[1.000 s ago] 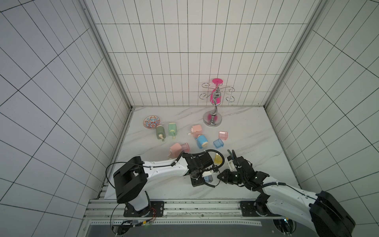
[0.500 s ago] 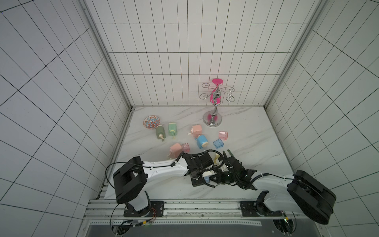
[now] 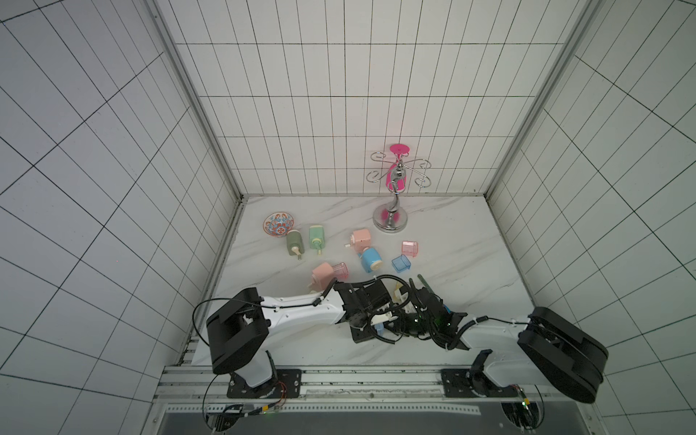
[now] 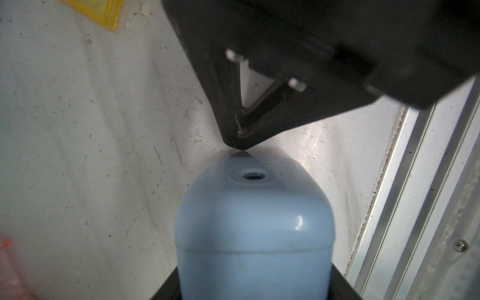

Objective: Put the tray back into the pencil sharpener
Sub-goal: Close the container of the pencil sharpener, then pick up the pencil sharpener from the center of the board, then place the pencil sharpener at the center of the board.

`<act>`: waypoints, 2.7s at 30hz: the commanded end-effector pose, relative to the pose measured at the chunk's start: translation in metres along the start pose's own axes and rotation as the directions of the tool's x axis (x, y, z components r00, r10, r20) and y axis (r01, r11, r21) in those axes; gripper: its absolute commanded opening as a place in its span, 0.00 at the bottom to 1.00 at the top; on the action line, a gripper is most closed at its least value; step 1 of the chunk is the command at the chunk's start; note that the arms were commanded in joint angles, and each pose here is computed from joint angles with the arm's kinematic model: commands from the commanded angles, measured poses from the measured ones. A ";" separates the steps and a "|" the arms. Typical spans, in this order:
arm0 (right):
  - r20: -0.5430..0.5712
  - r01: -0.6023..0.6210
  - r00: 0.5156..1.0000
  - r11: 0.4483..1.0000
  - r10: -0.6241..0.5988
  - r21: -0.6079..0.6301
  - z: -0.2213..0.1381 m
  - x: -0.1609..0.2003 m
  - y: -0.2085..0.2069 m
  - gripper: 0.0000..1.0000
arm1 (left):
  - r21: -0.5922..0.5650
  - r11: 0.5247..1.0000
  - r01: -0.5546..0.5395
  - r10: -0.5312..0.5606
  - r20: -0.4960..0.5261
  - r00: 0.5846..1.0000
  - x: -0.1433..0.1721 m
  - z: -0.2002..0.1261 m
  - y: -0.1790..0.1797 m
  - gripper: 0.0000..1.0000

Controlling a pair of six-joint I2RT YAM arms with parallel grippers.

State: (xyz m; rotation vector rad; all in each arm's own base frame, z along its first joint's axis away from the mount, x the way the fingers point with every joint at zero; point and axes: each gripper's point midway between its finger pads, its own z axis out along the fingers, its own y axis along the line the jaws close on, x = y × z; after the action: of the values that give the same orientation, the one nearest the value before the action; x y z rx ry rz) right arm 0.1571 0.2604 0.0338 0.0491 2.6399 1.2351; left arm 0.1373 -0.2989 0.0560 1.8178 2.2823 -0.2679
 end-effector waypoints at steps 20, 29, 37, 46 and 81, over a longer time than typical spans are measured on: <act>0.384 0.103 0.879 0.898 -0.284 0.428 -0.160 -0.052 -0.010 0.21 | -0.155 0.764 0.627 -0.539 0.382 0.751 -0.028 -0.150 0.091 0.00; 0.377 0.110 0.883 0.904 -0.280 0.413 -0.154 -0.050 -0.010 0.20 | -0.119 0.606 0.786 -0.698 0.394 0.598 -0.005 -0.178 0.177 0.00; 0.383 0.112 0.878 0.901 -0.288 0.419 -0.155 -0.052 -0.012 0.20 | -0.146 0.533 0.834 -0.769 0.327 0.549 -0.014 -0.154 0.236 0.00; 0.388 0.113 0.874 0.899 -0.292 0.424 -0.153 -0.054 -0.014 0.20 | -0.311 0.366 0.877 -0.840 0.294 0.456 -0.003 -0.136 0.282 0.00; 0.380 0.124 0.875 0.898 -0.300 0.423 -0.155 -0.057 -0.013 0.20 | -0.231 0.094 0.968 -0.956 0.249 0.152 0.009 -0.040 0.347 0.00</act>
State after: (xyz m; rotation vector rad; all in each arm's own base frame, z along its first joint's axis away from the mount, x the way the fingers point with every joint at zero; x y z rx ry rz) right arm 0.1776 0.1306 0.1298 0.0745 2.3663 0.5408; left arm 0.4630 -0.1977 0.0952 -0.1665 2.8788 -0.0285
